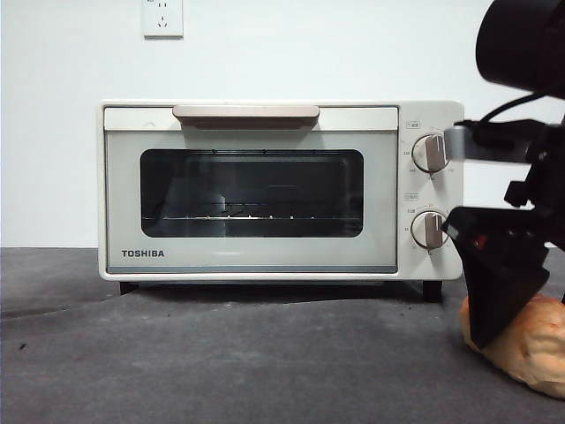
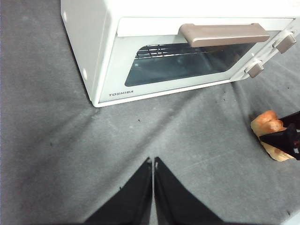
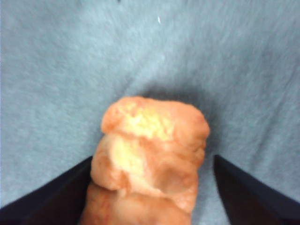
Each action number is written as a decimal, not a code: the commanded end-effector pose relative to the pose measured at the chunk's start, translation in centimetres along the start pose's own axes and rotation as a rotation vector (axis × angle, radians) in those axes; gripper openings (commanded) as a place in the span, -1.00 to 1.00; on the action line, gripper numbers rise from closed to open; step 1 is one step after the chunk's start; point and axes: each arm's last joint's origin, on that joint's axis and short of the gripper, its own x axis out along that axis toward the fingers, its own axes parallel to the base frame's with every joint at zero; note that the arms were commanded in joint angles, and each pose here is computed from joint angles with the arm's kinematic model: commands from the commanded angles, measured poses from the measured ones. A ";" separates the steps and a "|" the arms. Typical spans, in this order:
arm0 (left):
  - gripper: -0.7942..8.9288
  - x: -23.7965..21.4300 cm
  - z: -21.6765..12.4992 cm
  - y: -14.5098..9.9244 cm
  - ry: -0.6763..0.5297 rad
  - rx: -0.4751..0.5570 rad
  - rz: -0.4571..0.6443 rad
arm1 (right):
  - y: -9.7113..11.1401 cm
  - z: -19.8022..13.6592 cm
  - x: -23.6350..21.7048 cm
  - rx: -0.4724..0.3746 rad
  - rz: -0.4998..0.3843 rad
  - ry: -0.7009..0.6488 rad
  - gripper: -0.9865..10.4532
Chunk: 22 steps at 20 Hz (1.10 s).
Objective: The left arm flap open the oven, the right arm pick bread and place it into oven, the left arm flap close the oven
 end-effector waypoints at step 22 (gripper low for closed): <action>-0.80 8.1 7.3 -3.5 -0.115 0.107 -0.185 | -0.1 1.5 -13.5 0.025 0.185 -0.351 -0.48</action>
